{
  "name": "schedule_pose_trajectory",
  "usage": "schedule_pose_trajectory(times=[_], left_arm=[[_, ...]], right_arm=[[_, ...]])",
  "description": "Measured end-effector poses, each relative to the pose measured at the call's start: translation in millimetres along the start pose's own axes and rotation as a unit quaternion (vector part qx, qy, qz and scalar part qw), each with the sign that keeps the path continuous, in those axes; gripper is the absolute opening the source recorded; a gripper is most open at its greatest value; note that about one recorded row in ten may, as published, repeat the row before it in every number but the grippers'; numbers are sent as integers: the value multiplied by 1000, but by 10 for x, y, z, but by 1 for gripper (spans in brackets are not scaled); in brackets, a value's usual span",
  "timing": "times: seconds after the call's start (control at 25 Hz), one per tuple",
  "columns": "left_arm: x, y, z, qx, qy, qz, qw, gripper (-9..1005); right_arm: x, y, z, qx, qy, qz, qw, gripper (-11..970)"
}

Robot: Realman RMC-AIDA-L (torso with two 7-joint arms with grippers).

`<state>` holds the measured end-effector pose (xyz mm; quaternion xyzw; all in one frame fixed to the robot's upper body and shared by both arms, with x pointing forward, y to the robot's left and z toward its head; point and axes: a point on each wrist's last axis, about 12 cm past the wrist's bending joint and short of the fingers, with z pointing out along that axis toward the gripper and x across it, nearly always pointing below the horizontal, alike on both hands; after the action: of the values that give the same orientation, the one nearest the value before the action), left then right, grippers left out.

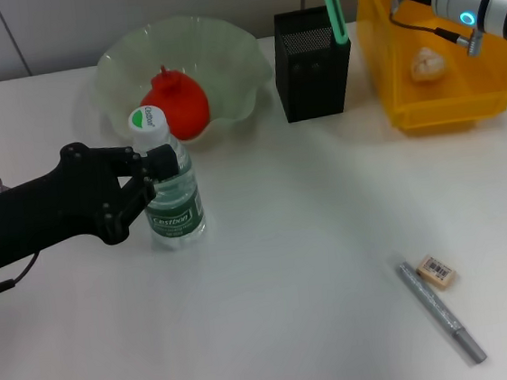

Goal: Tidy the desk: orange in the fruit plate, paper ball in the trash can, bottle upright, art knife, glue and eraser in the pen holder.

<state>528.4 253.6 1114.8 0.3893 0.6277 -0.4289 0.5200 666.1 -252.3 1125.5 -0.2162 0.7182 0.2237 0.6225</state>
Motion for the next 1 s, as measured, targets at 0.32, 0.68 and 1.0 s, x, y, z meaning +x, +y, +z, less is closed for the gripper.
schedule_pose_trajectory(times=[0.32, 0.68, 1.0], left_arm=[[-2, 2, -3, -1, -1, 0, 1000, 22], [-13, 11, -4, -2, -3, 1, 1000, 22], [-15, 17, -21, -6, -4, 1, 1000, 22]], right_arm=[[-20, -45, -1, 6, 7, 7, 1000, 290], [-58, -47, 17, 5, 4, -2, 1000, 291], [-120, -34, 7, -2, -13, 1, 1000, 291]])
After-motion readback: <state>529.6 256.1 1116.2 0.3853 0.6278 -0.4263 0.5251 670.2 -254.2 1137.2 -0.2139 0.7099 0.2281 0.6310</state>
